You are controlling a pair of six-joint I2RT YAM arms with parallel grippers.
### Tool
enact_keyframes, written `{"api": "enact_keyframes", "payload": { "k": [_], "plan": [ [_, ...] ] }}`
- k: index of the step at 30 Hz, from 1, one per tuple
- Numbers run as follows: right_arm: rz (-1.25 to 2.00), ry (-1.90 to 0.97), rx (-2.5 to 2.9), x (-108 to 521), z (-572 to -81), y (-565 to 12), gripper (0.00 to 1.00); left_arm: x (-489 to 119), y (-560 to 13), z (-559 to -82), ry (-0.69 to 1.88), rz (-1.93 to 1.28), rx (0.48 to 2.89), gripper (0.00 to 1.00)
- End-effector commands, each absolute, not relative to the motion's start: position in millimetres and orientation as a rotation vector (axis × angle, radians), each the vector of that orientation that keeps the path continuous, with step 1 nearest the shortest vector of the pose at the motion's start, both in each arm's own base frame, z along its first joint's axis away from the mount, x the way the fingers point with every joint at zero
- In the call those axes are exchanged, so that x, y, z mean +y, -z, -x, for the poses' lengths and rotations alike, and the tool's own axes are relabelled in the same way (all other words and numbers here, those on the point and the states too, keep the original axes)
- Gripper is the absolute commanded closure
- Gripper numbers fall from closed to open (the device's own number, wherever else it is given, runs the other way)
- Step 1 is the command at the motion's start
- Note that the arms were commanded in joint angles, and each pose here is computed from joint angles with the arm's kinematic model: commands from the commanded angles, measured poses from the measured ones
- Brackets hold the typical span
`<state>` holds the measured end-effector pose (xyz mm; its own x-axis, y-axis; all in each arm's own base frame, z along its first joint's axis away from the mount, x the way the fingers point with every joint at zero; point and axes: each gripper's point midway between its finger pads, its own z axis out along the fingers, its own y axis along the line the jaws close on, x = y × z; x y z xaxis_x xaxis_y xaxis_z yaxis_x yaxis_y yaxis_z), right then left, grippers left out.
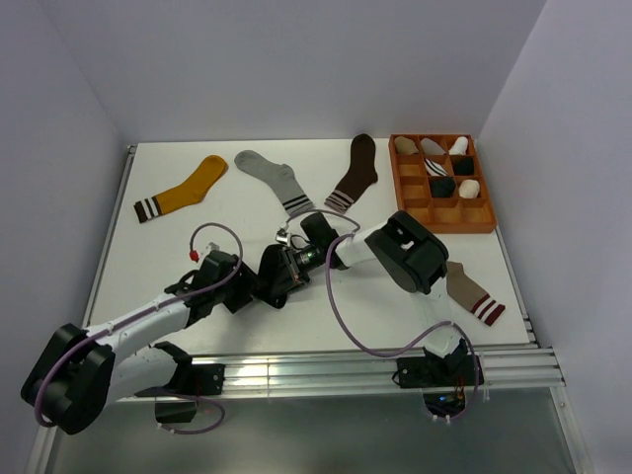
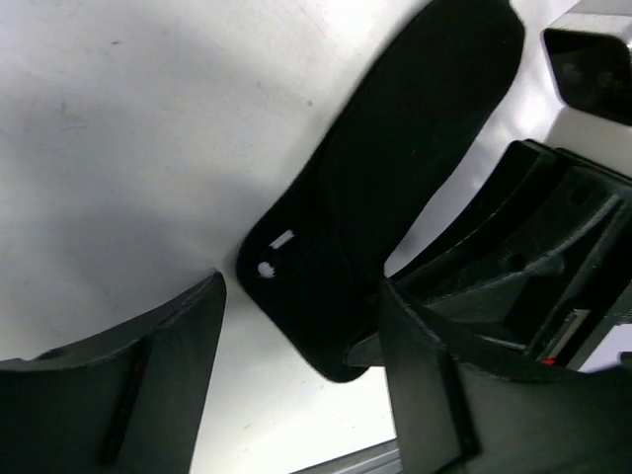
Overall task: Roll the socks
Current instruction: Roll the sock at the center of the board.
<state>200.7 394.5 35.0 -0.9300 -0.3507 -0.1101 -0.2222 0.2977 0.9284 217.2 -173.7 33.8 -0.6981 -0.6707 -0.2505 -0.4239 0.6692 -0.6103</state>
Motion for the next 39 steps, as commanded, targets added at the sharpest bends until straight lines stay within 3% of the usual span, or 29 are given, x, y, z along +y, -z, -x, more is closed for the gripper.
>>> {"api": "enact_keyframes", "payload": {
  "k": [1,3,6,10,14,16,17,20,23,27,39],
  "plan": [
    [-0.477,1.742,-2.426,396.1,-208.1,-36.1,1.0,-174.1,-25.9,-218.6,0.723,0.913,2.405,0.33],
    [-0.456,1.736,-2.426,395.1,-209.4,-33.8,1.0,-169.9,-19.3,-215.0,0.687,0.934,2.419,0.36],
    [-0.463,1.712,-2.455,393.9,-210.8,-30.9,1.0,-164.0,-13.6,-213.5,0.64,0.965,2.423,0.48],
    [-0.528,1.678,-2.552,389.7,-215.2,-36.7,0.98,-157.4,-6.4,-211.4,0.56,0.981,2.451,0.7],
    [-0.603,1.607,-2.678,381.3,-219.9,-38.8,0.91,-159.3,-0.7,-210.4,0.529,0.952,2.502,0.85],
    [-0.646,1.585,-2.721,379.3,-218.8,-41.2,0.79,-160.6,2.2,-211.1,0.51,0.925,2.532,0.89],
    [-0.704,1.577,-2.79,377.4,-224.2,-48.7,0.7,-161.6,3.4,-209.6,0.509,0.917,2.551,0.89],
    [-0.897,1.543,-2.92,373.1,-224.4,-64.8,0.57,-162.4,7.5,-206.7,0.484,0.881,2.597,0.91],
    [-1.118,1.378,-3.161,365.8,-231.1,-70.7,0.5,-163.0,8.7,-206.6,0.47,0.837,2.633,0.91],
    [-1.379,1.018,-3.487,351.9,-241.4,-73.2,0.47,-164.8,8.7,-208.0,0.455,0.765,2.675,0.91],
    [-1.99,0.577,-3.518,390.7,-212.5,-77.9,0.45,-172.3,3.4,-222.0,0.44,0.633,2.725,0.91]
  ]
}}
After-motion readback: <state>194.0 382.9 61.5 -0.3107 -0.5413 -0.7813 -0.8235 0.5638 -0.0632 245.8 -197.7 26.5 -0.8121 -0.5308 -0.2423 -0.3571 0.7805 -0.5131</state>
